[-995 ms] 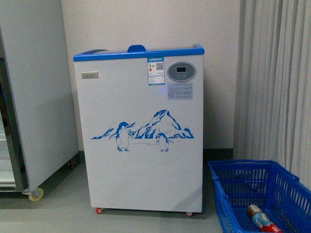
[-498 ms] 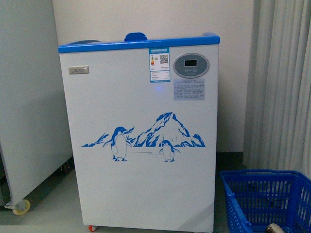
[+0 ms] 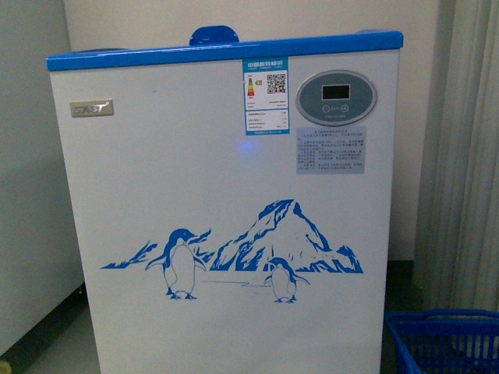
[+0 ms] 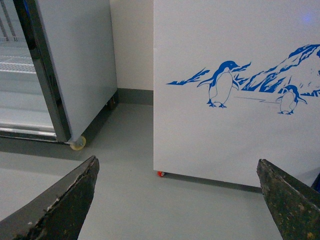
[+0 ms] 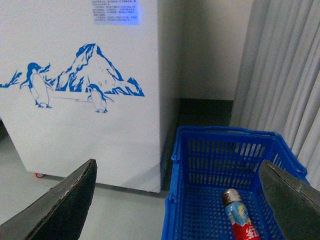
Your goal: Put drink in fridge
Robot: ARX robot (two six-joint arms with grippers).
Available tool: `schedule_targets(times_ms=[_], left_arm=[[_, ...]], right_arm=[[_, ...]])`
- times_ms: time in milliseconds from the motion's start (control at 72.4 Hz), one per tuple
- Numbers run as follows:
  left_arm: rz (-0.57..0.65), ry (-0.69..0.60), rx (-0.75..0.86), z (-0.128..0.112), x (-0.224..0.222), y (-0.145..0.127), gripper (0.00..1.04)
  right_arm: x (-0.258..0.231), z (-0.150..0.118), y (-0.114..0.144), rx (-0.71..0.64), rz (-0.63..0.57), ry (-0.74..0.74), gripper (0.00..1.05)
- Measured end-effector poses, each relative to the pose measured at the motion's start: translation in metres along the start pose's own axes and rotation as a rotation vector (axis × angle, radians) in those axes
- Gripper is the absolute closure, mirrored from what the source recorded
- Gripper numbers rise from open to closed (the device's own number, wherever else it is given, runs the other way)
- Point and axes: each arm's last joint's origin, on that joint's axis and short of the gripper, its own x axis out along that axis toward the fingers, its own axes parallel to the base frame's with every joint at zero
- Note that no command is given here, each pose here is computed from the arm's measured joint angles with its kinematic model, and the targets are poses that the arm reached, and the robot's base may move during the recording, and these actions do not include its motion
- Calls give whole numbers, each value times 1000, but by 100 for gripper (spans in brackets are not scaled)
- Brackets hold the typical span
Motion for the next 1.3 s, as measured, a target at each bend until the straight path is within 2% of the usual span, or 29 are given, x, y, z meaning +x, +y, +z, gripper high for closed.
schedule_targets(times_ms=[594, 650, 705, 802, 898, 981, 1120, 1299], left_arm=[[-1, 0, 0, 0, 0, 0, 8], [0, 0, 0, 0, 0, 0, 8], [-1, 0, 0, 0, 0, 0, 8], [0, 0, 0, 0, 0, 0, 8], [0, 0, 0, 0, 0, 0, 8], [0, 0, 0, 0, 0, 0, 8], [0, 0, 0, 0, 0, 0, 8], [0, 0, 0, 0, 0, 0, 8]], right_arm=[[0, 0, 0, 0, -1, 1, 8], [1, -1, -2, 26, -80, 146, 8], [7, -2, -9, 22, -207, 415, 8], [27, -13, -27, 40, -290, 622, 8], [52, -28, -54, 30, -375, 716, 8], [71, -44, -75, 3, -384, 772, 8], [96, -89, -105, -76, -368, 912, 8], [118, -145, -139, -172, -396, 1010, 8]])
